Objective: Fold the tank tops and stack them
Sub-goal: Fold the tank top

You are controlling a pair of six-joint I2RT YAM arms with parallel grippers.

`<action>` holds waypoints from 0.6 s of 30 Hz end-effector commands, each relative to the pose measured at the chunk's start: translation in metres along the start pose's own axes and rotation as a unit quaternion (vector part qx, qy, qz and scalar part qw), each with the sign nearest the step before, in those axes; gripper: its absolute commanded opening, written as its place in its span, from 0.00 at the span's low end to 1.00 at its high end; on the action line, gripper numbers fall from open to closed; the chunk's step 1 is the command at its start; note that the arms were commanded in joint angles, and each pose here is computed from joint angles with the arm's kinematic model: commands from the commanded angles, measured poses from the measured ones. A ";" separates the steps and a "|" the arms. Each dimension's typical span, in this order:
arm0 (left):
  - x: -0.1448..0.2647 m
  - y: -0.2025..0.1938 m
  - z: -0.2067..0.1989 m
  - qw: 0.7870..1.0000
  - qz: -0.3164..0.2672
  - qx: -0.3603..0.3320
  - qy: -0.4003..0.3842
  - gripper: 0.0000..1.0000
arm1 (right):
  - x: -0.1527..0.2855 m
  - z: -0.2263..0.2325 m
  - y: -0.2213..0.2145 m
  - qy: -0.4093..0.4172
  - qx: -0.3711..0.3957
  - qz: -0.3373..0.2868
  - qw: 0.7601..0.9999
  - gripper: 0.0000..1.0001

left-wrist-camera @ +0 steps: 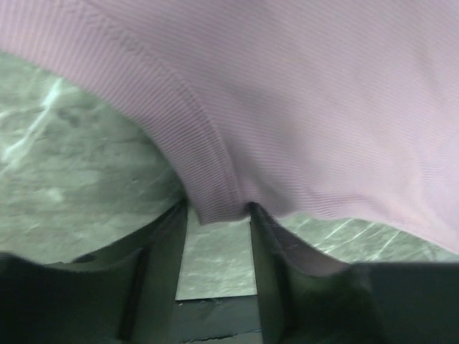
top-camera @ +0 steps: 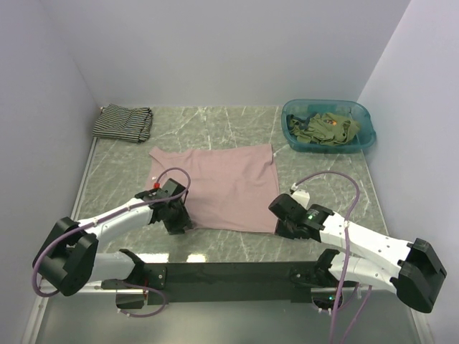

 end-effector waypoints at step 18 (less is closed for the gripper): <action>0.036 0.035 -0.045 0.993 -0.087 -0.079 0.024 0.01 | 0.016 0.017 0.045 -0.009 0.038 -0.031 0.999 0.00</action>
Point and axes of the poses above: each gripper's point midway between its finger pads, its own x axis back along the fingers, its own z axis along the line the jaws close on, y = z × x, the point moved 9 cm from there along x, back along the fingers, and after that the axes turned 11 degrees about x, right-handed, at the moved point
